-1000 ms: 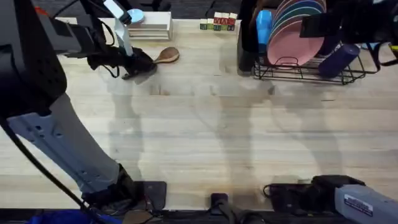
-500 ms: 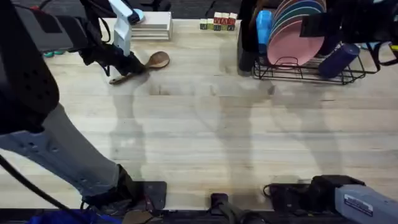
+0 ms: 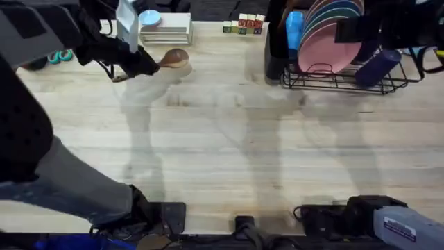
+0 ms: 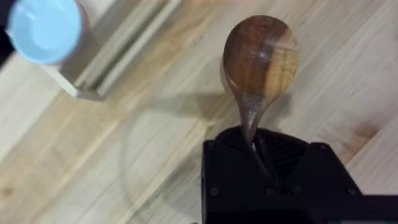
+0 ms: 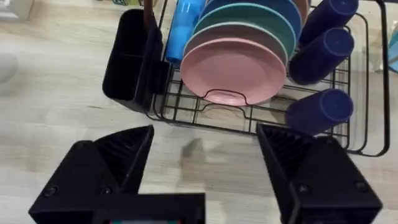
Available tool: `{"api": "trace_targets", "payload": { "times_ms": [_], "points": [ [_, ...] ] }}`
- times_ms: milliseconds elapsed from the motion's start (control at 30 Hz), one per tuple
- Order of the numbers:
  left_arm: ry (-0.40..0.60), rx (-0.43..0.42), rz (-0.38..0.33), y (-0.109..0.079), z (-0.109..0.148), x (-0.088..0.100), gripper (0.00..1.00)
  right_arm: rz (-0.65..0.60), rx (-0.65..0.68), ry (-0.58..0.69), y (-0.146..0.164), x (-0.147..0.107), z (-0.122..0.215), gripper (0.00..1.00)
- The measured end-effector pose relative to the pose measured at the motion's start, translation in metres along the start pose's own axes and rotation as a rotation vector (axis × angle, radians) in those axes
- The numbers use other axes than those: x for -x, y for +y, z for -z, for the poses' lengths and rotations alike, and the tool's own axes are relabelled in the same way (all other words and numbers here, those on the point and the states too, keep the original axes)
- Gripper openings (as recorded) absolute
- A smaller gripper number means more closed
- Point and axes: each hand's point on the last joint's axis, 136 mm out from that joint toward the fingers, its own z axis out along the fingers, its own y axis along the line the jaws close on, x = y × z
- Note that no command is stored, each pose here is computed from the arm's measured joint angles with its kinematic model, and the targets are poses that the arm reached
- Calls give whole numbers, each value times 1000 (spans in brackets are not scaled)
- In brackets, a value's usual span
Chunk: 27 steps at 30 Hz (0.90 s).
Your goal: Pick up the spoon on the table one by one and put them onto the rack
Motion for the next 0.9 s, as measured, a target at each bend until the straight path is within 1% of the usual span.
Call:
{"api": "trace_targets", "payload": {
  "times_ms": [100, 233, 367, 500, 667, 833, 867, 900],
  "points": [
    [-29, 17, -27, -2, 11, 14, 40, 6, 0, 0, 0, 0, 0, 997],
    [-93, 7, -83, -14, 20, 42, 41, 12, 0, -9, 0, 2, 0, 997],
    [-159, -37, -147, -34, 19, 70, 41, 15, -3, -40, -1, 9, 2, 998],
    [-238, -100, -218, -59, 12, 99, 41, 23, -6, -91, -1, 18, 14, 997],
    [-384, -150, -314, -86, 9, 146, 41, 25, -10, -156, 0, 26, 34, 997],
    [-550, -205, -370, -112, 17, 192, 41, 25, -12, -174, 0, 28, 41, 997],
    [-639, -246, -380, -126, 24, 216, 41, 25, -11, -174, 0, 28, 41, 997],
    [-659, -257, -378, -130, 26, 222, 41, 25, -12, -174, 0, 28, 41, 997]
  ]
}}
